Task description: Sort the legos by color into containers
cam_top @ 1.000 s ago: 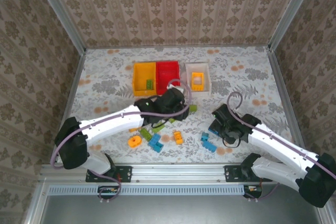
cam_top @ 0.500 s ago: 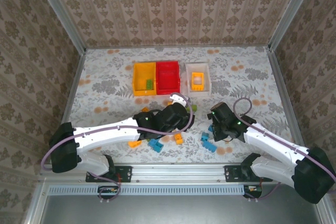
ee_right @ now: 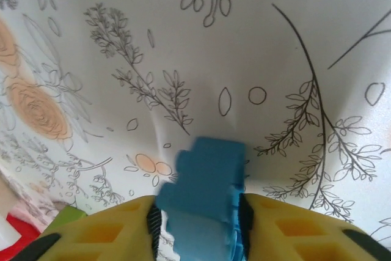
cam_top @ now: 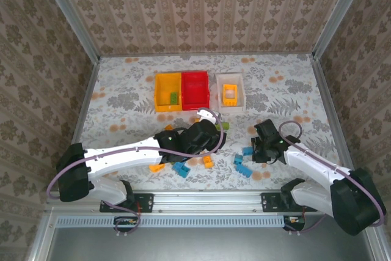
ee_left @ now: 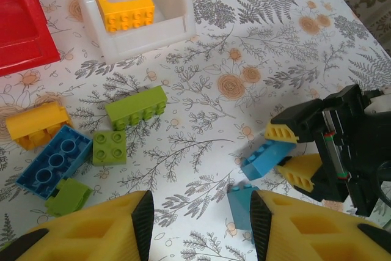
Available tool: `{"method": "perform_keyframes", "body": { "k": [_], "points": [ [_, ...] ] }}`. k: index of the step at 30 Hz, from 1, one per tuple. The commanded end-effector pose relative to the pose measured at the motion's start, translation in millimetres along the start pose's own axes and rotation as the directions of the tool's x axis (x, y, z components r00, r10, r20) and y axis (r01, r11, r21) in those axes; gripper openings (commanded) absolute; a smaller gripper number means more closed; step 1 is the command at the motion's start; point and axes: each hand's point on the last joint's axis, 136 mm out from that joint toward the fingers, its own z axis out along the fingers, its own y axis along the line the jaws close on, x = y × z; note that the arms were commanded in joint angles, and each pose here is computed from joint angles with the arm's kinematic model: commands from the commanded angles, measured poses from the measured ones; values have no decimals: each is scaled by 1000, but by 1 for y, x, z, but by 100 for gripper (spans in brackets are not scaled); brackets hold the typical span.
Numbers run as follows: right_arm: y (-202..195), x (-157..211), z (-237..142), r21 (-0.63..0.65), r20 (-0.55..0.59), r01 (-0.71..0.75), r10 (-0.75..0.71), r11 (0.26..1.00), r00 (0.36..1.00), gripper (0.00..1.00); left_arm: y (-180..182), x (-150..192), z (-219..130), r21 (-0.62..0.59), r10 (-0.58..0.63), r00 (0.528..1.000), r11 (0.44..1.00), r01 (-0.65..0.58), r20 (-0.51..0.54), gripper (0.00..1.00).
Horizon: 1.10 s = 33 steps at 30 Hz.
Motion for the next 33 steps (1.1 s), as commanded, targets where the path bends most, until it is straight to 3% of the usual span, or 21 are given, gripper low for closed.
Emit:
{"method": "perform_keyframes", "body": {
  "k": [1, 7, 11, 15, 17, 20, 23, 30, 33],
  "points": [
    [-5, 2, 4, 25, -17, 4, -4, 1000, 1000, 34, 1, -7, -9, -10, 7, 999, 1000, -7, 34, 48],
    [15, 1, -6, -28, 18, 106, -106, 994, 994, 20, 14, -9, -9, -46, -27, 999, 999, 29, 34, 48],
    [69, 13, -25, -157, 81, 342, -333, 927, 940, 17, 38, -22, -15, -103, -91, 995, 990, 95, 46, 48],
    [128, 50, -50, -240, 150, 629, -612, 739, 776, 11, 66, -42, -25, -105, -188, 980, 975, 195, 68, 48],
    [155, 78, -63, -259, 192, 757, -736, 600, 649, 11, 79, -57, -34, -101, -225, 970, 967, 234, 94, 49],
    [180, 117, -64, -235, 211, 870, -851, 434, 482, 10, 97, -78, -49, -100, -258, 957, 957, 272, 131, 49],
    [200, 147, -53, -195, 188, 927, -916, 320, 355, 9, 116, -91, -59, -114, -291, 945, 944, 309, 152, 50],
    [234, 184, -6, -111, 111, 975, -973, 191, 203, 11, 147, -98, -69, -145, -339, 925, 920, 364, 170, 51],
    [240, 194, 18, -83, 68, 981, -981, 177, 183, 12, 157, -92, -68, -173, -356, 920, 908, 382, 165, 51]
  ]
}}
